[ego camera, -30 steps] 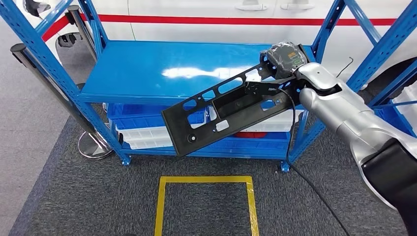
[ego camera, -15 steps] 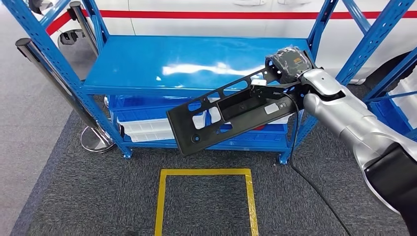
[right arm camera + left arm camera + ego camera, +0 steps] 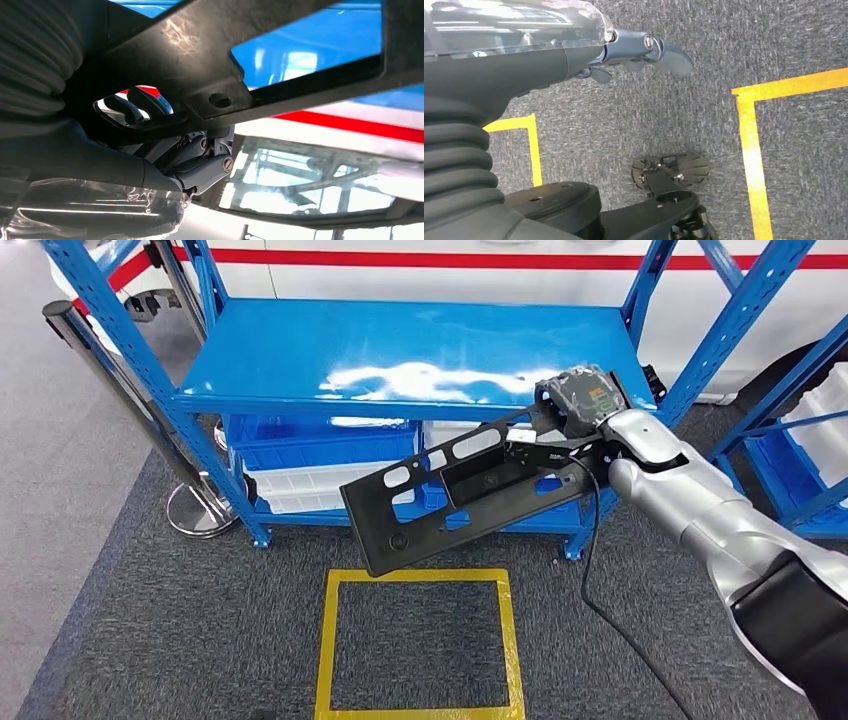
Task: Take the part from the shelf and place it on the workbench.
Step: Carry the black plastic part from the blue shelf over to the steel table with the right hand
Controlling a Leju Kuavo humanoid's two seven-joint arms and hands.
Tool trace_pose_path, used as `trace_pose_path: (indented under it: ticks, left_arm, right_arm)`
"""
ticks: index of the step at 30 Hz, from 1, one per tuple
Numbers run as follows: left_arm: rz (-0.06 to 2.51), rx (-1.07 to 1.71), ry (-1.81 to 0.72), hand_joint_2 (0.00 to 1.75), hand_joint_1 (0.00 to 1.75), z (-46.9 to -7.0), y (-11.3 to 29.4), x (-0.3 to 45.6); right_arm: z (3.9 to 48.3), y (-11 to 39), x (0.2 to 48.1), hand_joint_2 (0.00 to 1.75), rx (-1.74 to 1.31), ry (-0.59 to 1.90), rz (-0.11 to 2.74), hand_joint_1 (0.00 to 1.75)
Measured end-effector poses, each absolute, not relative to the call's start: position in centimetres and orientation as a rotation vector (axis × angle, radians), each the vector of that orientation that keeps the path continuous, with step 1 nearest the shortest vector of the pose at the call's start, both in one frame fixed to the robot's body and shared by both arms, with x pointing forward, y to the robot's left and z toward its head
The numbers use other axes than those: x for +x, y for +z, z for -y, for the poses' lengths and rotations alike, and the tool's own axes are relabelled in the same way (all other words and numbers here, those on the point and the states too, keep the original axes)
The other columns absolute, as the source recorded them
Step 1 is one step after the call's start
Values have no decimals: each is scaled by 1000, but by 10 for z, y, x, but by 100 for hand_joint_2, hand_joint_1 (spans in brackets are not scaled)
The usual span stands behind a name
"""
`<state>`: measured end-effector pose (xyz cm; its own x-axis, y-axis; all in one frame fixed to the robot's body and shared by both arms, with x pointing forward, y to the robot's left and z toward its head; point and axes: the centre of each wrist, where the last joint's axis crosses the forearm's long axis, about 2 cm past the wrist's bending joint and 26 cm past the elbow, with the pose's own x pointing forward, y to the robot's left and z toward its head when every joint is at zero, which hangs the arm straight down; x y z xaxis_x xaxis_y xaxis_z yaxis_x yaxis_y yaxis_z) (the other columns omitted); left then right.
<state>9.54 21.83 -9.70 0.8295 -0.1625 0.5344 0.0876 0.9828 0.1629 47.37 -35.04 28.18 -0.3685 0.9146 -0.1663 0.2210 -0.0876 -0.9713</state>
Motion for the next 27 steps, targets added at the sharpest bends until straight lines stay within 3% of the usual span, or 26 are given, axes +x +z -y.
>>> trace_pose_path:
  ticks: [12, 18, 23, 27]
  left_arm:
    - [581, 142, -147, 175, 0, -219, -97, 95]
    - [595, 184, -149, 175, 0, -218, -96, 98]
    - [599, 186, -159, 175, 0, -216, -96, 96]
    - [598, 186, -160, 175, 0, -216, -96, 96]
  right_arm:
    - [352, 262, 468, 175, -981, 1325, 1796, 175]
    - [351, 186, 432, 175, -948, 977, 2138, 175]
    - [347, 117, 386, 175, -944, 847, 2033, 175]
    - [348, 104, 371, 175, -970, 771, 1977, 175]
